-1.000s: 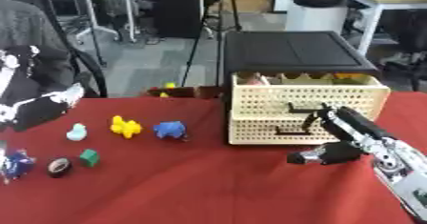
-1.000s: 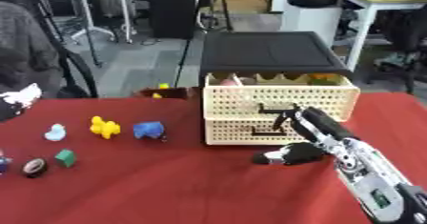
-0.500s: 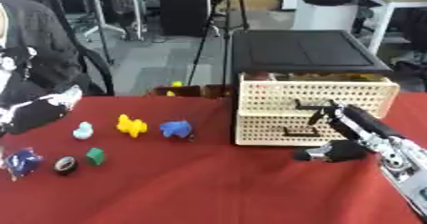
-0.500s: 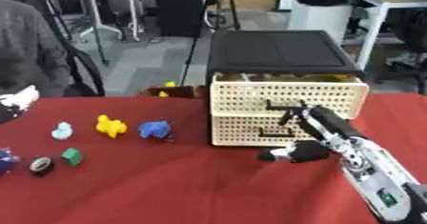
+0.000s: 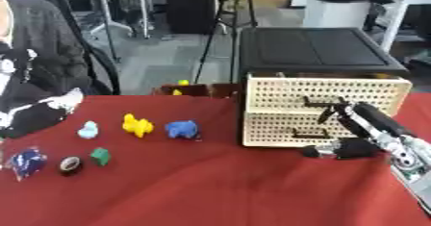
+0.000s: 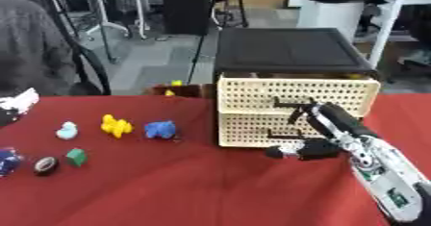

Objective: Pick up objects from table and place into drawer.

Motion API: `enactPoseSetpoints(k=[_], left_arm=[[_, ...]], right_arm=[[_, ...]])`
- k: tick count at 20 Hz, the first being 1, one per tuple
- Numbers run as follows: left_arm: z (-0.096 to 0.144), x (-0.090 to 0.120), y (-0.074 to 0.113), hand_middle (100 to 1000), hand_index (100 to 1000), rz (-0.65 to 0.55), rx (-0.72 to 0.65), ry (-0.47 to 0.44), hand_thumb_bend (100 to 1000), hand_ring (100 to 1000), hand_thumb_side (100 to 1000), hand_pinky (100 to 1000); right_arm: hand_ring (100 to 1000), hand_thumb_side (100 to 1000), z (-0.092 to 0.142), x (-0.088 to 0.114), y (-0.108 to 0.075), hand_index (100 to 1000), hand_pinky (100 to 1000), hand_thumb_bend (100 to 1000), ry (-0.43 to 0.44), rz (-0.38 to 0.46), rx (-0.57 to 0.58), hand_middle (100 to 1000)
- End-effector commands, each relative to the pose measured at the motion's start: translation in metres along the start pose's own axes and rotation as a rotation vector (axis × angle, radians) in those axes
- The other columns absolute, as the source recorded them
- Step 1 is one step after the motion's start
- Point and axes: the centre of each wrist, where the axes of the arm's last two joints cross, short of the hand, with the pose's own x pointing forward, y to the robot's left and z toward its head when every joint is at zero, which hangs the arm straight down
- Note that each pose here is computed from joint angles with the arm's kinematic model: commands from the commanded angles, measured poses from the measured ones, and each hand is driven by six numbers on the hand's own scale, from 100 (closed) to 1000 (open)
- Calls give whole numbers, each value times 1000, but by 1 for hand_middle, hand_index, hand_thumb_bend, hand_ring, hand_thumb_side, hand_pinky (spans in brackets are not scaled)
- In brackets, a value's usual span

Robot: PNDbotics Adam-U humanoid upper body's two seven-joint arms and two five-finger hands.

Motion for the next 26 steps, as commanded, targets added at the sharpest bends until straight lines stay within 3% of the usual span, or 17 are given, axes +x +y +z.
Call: enactPoseSetpoints(k=[1, 14, 26], left_arm=[[-3, 7, 12, 510, 676, -13, 29, -32, 396, 476, 315, 529], [-3, 9, 12, 509, 675, -10, 28, -39, 387, 473, 316, 530], [-2, 6, 12, 509, 675, -12, 21, -31, 378, 473, 318, 531]], right_arm=[[100, 747, -1, -5, -24, 687, 100, 1000, 11, 40, -51, 100], [100, 730, -1, -13, -28, 688, 100, 1000, 44, 37, -67, 100], [100, 717, 1, -15, -20, 682, 100, 1000, 34, 11, -53, 100]])
